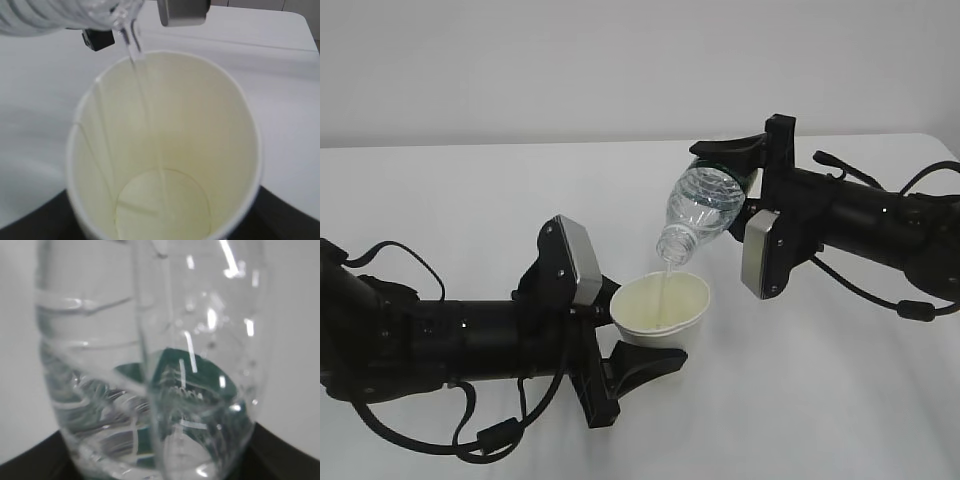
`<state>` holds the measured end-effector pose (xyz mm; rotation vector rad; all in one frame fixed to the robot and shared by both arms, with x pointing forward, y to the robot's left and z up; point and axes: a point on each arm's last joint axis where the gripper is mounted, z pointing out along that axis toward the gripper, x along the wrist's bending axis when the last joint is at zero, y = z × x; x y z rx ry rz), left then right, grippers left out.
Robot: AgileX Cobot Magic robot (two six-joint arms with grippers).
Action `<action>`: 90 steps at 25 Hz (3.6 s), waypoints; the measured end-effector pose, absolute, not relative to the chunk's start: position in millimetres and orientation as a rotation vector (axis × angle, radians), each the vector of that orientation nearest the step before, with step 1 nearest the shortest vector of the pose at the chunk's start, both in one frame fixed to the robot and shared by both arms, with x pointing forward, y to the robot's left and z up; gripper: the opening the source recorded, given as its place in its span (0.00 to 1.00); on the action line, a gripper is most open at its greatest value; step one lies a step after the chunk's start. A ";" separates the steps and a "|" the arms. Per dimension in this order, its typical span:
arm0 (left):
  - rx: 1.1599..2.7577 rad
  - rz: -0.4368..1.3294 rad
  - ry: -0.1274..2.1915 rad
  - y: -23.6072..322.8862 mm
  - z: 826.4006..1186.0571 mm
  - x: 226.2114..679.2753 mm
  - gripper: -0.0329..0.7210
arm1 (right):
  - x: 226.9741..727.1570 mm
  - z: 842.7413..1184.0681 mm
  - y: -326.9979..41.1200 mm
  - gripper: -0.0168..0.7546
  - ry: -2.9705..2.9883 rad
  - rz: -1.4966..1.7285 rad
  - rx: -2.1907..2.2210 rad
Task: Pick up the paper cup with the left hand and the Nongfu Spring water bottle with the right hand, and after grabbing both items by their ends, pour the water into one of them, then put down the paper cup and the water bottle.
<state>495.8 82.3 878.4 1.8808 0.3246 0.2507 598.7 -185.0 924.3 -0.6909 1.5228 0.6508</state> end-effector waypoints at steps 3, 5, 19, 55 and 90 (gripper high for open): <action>1.881 0.251 0.325 82.3 878.4 495.8 0.65 | 598.7 924.3 -185.0 0.63 1.522 0.650 -0.692; 1.881 0.251 0.325 82.3 878.4 495.8 0.65 | 598.7 924.3 -185.0 0.63 1.522 0.650 -0.692; 1.881 0.251 0.325 82.3 878.4 495.8 0.65 | 598.9 924.6 -185.1 0.63 1.520 0.650 -0.688; 1.893 0.252 0.329 82.8 877.3 496.0 0.65 | 599.4 924.8 -185.5 0.63 1.504 0.618 -0.708; 1.898 0.253 0.331 83.0 876.8 496.0 0.65 | 599.8 925.0 -185.9 0.63 1.500 0.608 -0.706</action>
